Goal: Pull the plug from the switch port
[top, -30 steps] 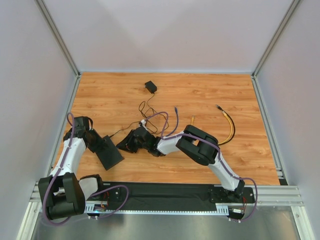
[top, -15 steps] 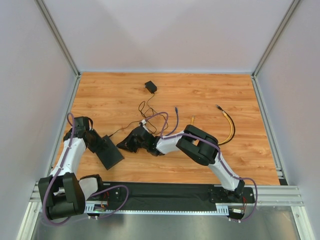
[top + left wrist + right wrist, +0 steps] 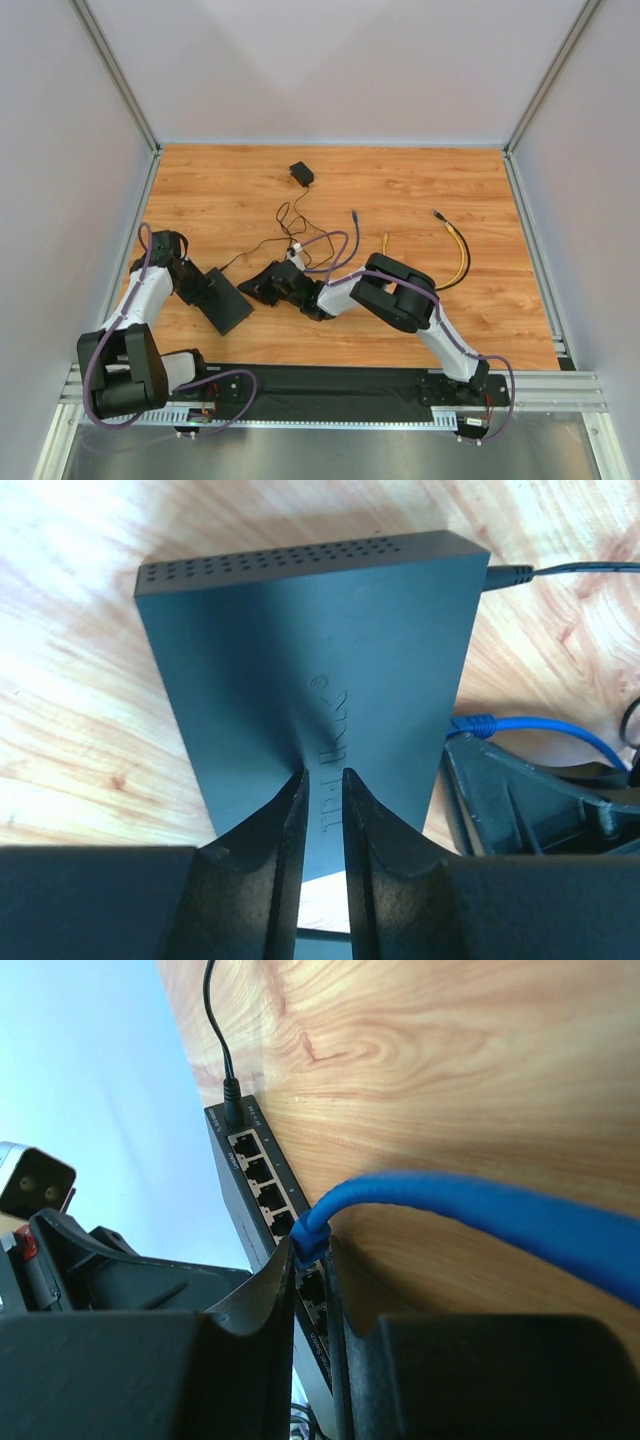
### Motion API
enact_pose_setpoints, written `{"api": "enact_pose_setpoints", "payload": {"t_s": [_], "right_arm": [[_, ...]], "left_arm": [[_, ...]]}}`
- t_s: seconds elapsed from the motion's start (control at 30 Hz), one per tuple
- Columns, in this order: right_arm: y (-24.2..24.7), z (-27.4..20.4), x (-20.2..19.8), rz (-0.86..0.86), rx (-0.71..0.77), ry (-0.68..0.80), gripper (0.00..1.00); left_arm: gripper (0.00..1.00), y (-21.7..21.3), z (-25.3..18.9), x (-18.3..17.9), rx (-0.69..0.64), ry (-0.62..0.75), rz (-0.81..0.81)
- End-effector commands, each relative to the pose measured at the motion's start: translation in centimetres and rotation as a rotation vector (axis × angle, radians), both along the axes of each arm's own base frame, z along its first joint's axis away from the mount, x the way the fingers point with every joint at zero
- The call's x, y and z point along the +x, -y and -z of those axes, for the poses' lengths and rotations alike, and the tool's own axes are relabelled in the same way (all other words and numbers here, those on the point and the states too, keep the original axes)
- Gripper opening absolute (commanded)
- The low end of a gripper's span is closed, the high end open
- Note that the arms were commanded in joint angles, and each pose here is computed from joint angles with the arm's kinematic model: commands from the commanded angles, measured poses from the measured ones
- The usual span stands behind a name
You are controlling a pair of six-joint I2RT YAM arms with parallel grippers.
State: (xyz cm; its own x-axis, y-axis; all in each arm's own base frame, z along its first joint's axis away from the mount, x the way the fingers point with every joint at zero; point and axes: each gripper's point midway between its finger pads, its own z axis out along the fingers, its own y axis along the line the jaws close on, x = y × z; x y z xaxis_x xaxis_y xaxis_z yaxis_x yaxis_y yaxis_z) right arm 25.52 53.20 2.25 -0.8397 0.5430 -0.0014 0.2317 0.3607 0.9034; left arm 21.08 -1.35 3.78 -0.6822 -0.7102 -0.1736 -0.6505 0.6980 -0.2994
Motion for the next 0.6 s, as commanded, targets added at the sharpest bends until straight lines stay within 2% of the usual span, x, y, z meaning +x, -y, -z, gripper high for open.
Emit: {"api": "enact_pose_setpoints", "payload": {"t_s": [0.0, 0.2, 0.43, 0.57], "right_arm": [[2.8, 3.0, 1.4, 0.12, -0.115, 0.02, 0.0], [3.7, 3.0, 1.8, 0.156, -0.107, 0.019, 0.0], [5.2, 2.2, 3.6, 0.178, -0.178, 0.094, 0.0], [5.9, 0.8, 3.8, 0.21, -0.159, 0.126, 0.0]], "left_arm": [[0.27, -0.5, 1.2, -0.4, 0.03, -0.043, 0.019], [0.25, -0.8, 1.1, -0.6, 0.056, -0.043, 0.02], [0.25, -0.5, 1.7, -0.9, 0.067, -0.073, 0.038], [0.25, -0.6, 1.6, -0.9, 0.081, -0.075, 0.043]]}}
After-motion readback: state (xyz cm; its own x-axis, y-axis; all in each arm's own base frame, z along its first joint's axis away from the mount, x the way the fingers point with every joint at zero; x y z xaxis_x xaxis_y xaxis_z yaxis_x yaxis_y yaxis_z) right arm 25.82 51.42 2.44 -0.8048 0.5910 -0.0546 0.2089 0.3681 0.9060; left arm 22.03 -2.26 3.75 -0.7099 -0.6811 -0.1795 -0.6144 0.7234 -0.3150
